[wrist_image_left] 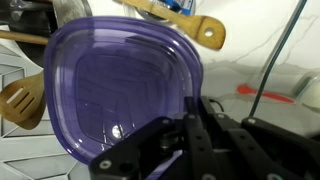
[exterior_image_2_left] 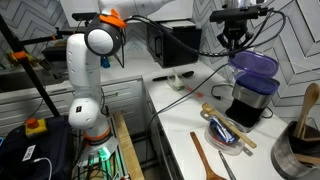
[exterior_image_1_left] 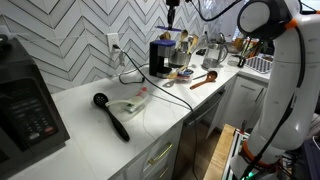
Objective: Put the dark blue lid on top of the coffee machine
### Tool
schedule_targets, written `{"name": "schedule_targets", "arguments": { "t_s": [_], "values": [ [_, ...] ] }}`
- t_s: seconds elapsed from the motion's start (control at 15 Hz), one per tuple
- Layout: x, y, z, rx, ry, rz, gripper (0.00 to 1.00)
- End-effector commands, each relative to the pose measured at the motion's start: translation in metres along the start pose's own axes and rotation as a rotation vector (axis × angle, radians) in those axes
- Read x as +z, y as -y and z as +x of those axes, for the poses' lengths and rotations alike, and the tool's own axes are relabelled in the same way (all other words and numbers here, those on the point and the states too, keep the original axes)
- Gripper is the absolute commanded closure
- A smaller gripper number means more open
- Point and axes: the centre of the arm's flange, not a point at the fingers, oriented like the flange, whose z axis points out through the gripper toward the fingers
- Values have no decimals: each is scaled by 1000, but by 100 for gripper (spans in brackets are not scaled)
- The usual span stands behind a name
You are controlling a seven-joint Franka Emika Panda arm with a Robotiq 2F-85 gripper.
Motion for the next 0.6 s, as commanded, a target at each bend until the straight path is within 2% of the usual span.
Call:
{"name": "schedule_targets", "arguments": {
  "t_s": [0.0,0.07,0.33,0.47,0.53],
  "values": [
    [25,3,11,180,-77,-67,98],
    [29,0,17,231,-91,-93,98],
    [35,2,24,357,-11,-196,98],
    [36,3,28,357,60,-231,98],
    [36,6,30,331,92,-217,98]
  ]
}}
